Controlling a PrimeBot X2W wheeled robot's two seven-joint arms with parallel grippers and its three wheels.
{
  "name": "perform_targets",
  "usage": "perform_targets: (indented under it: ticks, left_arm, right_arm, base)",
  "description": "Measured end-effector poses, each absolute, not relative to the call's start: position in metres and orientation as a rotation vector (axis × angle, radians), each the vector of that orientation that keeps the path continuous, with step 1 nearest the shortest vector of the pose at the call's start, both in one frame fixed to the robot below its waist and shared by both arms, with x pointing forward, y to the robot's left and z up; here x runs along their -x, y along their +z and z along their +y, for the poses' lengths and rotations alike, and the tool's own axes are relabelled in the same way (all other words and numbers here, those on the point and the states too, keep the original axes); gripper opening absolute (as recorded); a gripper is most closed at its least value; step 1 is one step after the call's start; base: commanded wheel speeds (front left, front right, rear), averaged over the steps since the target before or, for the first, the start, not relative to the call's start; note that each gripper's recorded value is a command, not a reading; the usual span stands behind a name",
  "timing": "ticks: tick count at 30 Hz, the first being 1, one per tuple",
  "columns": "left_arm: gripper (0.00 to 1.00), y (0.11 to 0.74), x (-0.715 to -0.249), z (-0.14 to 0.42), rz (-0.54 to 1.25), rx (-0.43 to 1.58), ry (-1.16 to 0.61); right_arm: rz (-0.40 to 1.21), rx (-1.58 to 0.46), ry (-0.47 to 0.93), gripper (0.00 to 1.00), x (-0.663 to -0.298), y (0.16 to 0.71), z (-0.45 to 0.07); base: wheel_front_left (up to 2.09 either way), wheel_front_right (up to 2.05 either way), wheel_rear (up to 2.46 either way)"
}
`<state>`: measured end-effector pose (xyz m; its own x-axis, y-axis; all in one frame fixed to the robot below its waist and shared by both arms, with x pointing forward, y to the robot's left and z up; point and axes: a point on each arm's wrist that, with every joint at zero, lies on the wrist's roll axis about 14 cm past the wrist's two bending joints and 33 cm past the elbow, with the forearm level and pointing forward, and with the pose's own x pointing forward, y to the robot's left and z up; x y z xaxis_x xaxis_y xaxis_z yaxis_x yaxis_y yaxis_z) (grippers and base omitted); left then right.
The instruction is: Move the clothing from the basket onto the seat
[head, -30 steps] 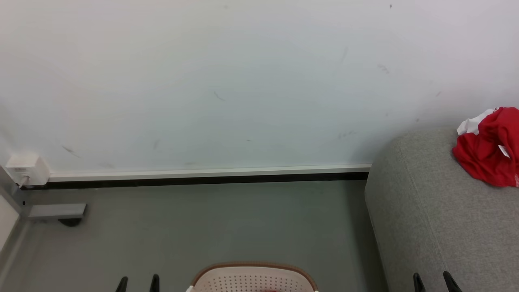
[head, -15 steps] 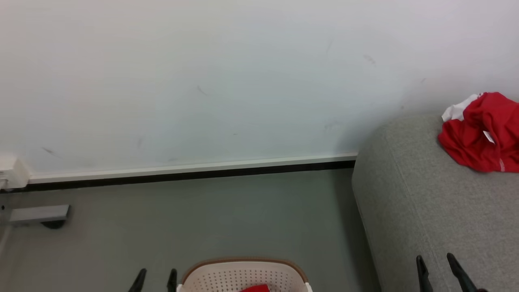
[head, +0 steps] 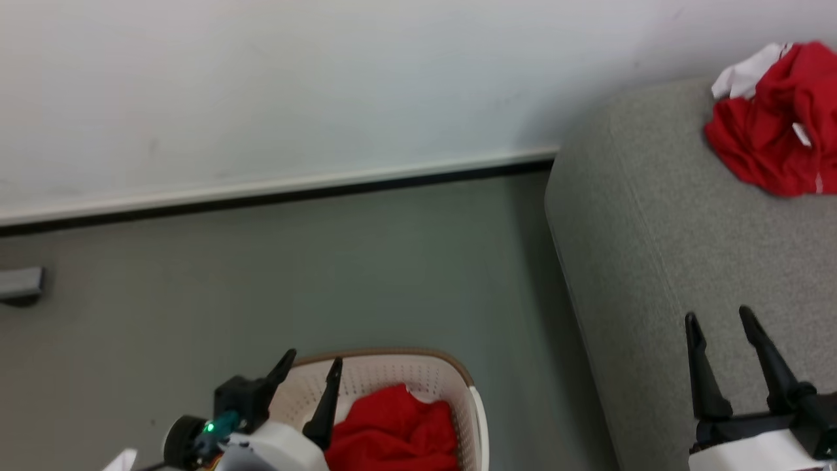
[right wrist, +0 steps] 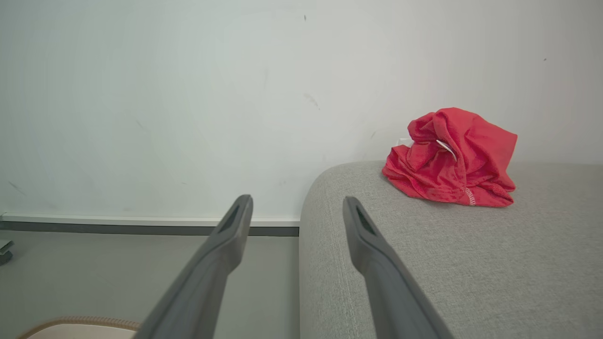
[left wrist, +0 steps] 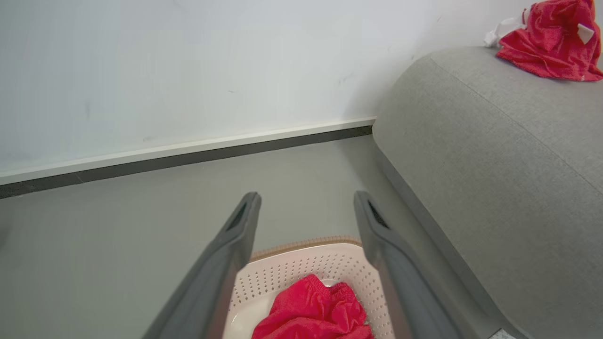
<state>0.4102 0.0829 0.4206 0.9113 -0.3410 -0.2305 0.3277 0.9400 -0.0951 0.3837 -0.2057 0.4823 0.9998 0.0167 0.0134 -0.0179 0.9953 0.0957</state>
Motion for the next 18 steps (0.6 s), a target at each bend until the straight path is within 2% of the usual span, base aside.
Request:
perform_targets:
  ticks: [10, 18]
  left_arm:
    - [1.00, 0.327, -0.429, 0.050, 0.562, 0.019, -0.444]
    - [1.00, 0.251, -0.419, 0.032, 0.804, -0.004, -0.512]
  right_arm:
    - [0.004, -0.062, 0.001, 1.00, -0.427, 0.468, -0.216]
    - [0.036, -0.025, -0.005, 1.00, -0.453, 0.446, -0.225]
  base:
    - [0.00, 0.00, 0.00]
    - [0.00, 0.00, 0.00]
